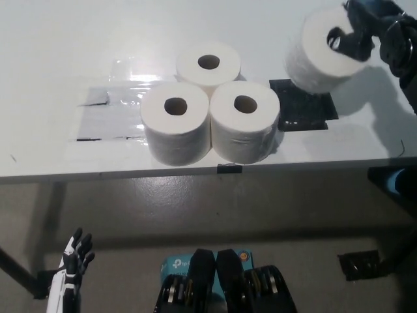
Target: A few rolls of toilet paper are kept infront of the robot and the robot uses its right hand to lift one of the rolls and and places it on top of the other rolls to stack it.
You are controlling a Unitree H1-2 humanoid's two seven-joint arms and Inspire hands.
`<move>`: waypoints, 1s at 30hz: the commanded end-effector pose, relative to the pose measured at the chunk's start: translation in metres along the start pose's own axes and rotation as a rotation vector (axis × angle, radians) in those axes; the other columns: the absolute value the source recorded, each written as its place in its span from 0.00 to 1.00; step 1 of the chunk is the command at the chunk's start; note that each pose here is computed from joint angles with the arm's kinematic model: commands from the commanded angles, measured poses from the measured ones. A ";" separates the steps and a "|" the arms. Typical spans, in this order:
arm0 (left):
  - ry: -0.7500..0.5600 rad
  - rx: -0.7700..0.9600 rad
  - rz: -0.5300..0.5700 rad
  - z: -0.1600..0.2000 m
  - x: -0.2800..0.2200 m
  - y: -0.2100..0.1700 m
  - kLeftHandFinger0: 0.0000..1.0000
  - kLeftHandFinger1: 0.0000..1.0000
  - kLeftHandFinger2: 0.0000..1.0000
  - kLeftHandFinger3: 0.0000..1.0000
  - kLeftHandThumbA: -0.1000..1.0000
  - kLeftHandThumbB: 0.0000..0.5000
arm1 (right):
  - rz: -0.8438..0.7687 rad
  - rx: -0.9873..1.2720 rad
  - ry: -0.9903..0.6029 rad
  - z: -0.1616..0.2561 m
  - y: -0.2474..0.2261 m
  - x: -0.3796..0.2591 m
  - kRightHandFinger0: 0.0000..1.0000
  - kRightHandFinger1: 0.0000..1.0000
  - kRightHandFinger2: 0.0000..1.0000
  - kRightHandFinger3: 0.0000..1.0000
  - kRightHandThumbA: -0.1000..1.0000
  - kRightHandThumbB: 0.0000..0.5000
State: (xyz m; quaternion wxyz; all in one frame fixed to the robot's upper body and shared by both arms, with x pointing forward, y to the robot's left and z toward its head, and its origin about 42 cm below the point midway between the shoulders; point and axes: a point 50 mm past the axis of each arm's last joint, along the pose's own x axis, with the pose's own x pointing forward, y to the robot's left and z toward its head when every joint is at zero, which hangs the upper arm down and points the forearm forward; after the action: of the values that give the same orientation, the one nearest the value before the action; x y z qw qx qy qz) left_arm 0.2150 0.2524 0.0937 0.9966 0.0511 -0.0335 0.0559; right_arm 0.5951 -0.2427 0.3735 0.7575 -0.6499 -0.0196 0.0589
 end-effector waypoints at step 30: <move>-0.032 0.019 0.025 0.004 -0.005 0.005 1.00 1.00 1.00 1.00 1.00 0.00 | -0.161 0.034 -0.277 0.120 -0.090 -0.029 0.00 0.31 0.60 0.67 0.25 0.25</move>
State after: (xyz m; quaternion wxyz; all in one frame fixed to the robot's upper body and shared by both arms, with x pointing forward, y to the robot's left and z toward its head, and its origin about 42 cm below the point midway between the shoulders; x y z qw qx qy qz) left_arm 0.2133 0.2540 0.0922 0.9962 0.0556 -0.0314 0.0586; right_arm 0.5680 -0.1604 0.4252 0.7673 -0.6203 -0.1333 0.0930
